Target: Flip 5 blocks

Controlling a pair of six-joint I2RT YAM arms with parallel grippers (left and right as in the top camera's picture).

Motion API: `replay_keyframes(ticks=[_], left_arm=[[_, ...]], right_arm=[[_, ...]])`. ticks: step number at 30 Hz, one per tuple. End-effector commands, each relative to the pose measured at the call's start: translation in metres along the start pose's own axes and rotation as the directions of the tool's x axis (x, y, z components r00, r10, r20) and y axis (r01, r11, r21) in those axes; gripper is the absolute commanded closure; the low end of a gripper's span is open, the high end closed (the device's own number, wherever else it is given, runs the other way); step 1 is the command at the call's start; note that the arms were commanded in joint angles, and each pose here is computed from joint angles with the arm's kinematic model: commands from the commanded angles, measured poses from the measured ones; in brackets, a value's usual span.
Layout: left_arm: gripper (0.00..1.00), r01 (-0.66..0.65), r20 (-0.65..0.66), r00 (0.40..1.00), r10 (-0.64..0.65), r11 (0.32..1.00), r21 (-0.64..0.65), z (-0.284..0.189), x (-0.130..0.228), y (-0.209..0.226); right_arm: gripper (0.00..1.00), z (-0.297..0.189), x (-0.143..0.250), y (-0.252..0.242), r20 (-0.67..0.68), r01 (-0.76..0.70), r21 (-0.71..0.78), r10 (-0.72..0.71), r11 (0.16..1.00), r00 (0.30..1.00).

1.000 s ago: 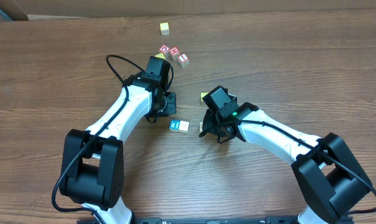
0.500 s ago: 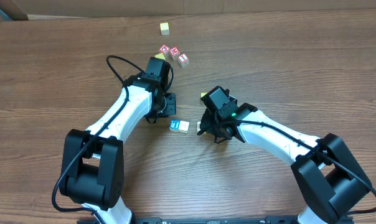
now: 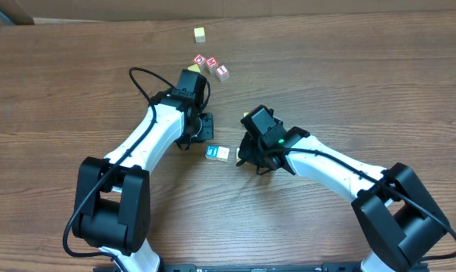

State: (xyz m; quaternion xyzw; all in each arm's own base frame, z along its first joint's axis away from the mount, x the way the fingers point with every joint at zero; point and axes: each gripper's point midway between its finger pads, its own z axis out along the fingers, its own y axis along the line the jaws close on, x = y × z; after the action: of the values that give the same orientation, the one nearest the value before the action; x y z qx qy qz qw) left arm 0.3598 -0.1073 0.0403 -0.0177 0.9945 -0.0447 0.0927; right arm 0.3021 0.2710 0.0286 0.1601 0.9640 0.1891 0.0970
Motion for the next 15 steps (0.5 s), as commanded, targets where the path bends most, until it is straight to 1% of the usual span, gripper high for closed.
replay_keyframes(ticks=[1, 5, 7, 10, 15], left_arm=[[0.91, 0.008, -0.017, 1.000, -0.009, 1.000, -0.020, 0.005, 0.005, 0.005], [0.91, 0.008, -0.017, 1.000, -0.009, 1.000, -0.020, 0.005, 0.005, 0.005], [0.91, 0.008, -0.017, 1.000, -0.009, 1.000, -0.020, 0.005, 0.005, 0.005], [0.91, 0.008, -0.017, 1.000, -0.009, 1.000, -0.020, 0.005, 0.005, 0.005], [0.91, 0.008, -0.024, 1.000, -0.009, 1.000, -0.022, 0.005, 0.007, 0.005]], right_arm=[[0.93, 0.006, 0.001, -0.011, 0.016, -0.008, 0.048, 0.007, 0.999, 1.000], [0.93, 0.005, -0.003, -0.014, 0.038, -0.010, 0.064, 0.007, 0.998, 0.999], [0.96, 0.005, -0.002, -0.015, 0.036, -0.010, 0.067, 0.007, 0.998, 0.999], [0.96, 0.003, -0.001, -0.017, 0.032, -0.012, 0.076, 0.009, 0.997, 0.999], [0.96, -0.009, -0.008, -0.011, 0.068, -0.014, 0.055, 0.010, 0.998, 0.998]])
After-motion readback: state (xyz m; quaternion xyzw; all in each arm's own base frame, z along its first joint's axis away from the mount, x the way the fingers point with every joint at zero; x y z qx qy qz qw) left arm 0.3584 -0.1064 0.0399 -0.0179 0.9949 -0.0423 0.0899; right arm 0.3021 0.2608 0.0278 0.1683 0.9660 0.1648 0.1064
